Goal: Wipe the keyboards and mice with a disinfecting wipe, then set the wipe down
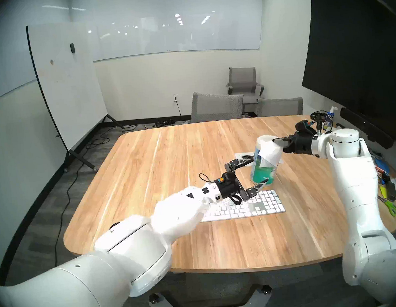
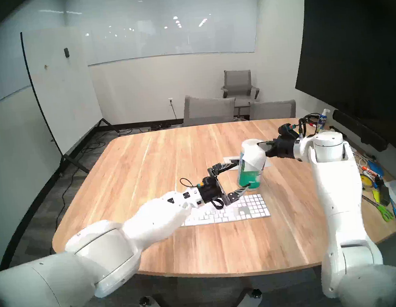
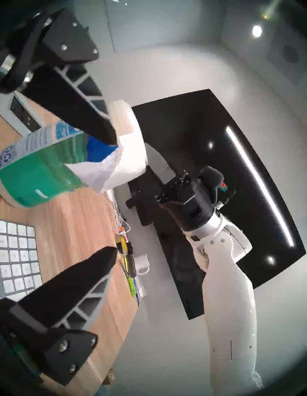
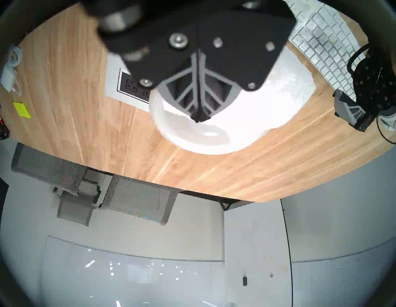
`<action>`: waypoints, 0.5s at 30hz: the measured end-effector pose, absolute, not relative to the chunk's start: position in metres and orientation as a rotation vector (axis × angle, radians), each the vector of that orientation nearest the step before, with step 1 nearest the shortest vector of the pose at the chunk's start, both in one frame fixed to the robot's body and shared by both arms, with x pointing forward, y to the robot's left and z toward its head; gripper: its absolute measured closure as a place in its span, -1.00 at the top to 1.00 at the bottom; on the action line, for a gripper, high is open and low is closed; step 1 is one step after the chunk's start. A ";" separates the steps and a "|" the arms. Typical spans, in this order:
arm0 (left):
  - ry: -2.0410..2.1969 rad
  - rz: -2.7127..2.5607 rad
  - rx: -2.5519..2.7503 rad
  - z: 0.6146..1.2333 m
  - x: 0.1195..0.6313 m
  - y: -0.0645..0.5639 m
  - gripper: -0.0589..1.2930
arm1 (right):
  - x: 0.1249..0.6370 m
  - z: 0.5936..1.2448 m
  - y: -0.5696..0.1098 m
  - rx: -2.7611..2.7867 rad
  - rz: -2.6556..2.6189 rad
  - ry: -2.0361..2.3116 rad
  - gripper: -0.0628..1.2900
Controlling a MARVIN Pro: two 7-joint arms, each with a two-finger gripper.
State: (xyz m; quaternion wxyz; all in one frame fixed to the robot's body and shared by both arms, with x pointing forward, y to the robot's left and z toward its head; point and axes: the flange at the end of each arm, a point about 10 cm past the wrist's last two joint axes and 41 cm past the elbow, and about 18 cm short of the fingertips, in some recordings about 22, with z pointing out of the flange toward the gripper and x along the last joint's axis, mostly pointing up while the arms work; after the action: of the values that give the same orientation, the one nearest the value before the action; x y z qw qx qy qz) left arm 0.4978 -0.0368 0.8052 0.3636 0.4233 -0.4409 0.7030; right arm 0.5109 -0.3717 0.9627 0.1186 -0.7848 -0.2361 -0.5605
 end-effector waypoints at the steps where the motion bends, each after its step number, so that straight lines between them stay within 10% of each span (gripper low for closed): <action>1: -1.126 1.808 1.106 0.806 0.500 -0.037 0.96 | 0.511 0.963 -0.372 -2.295 -1.639 -0.690 -0.95; 15: -1.076 1.812 1.179 0.829 0.517 -0.054 0.96 | 0.511 0.963 -0.372 -2.297 -1.641 -0.688 -0.95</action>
State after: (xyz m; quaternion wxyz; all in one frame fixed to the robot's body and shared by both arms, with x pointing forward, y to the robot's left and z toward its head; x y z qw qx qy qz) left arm 0.5174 -0.0535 0.8290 0.3555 0.4565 -0.4165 0.7012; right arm 0.5109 -0.3720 0.9626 0.1177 -0.7850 -0.2351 -0.5609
